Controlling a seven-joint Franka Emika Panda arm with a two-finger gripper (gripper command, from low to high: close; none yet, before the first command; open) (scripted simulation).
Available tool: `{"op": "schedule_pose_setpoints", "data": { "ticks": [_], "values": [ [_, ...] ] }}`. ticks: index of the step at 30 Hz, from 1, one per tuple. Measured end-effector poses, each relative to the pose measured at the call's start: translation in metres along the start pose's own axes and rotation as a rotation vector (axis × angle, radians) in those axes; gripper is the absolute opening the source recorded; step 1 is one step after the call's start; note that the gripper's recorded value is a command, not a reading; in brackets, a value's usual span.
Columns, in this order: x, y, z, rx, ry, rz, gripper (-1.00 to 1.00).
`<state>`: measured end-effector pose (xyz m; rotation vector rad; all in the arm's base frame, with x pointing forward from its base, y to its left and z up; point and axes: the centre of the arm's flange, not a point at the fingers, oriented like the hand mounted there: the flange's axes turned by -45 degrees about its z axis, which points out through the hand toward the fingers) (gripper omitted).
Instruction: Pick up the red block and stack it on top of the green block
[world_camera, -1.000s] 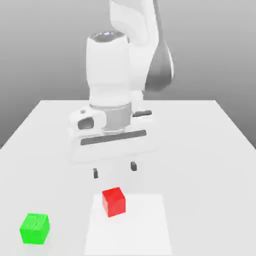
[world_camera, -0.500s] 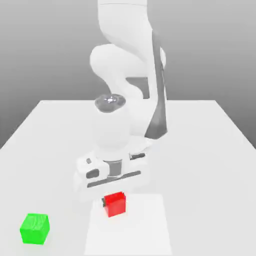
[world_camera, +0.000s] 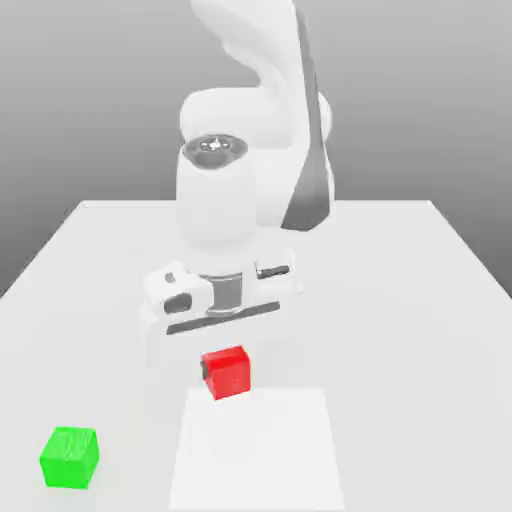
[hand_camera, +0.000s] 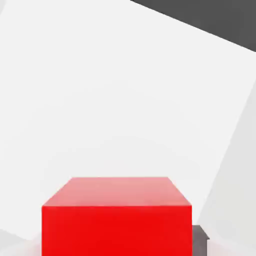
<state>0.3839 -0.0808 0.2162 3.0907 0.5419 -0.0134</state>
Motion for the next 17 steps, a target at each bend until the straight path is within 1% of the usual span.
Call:
{"op": "schedule_pose_setpoints", "data": {
  "ticks": [8, 10, 13, 14, 17],
  "values": [
    [-0.001, 0.139, -0.026, 0.004, 0.005, 0.096, -1.00],
    [0.000, 0.152, -0.015, 0.003, 0.009, 0.098, -1.00],
    [0.000, 0.156, 0.022, 0.003, 0.009, 0.100, -1.00],
    [-0.001, 0.156, 0.031, 0.004, 0.009, 0.101, 1.00],
    [-0.001, 0.156, 0.031, 0.004, 0.009, 0.101, 1.00]
  ]
}}
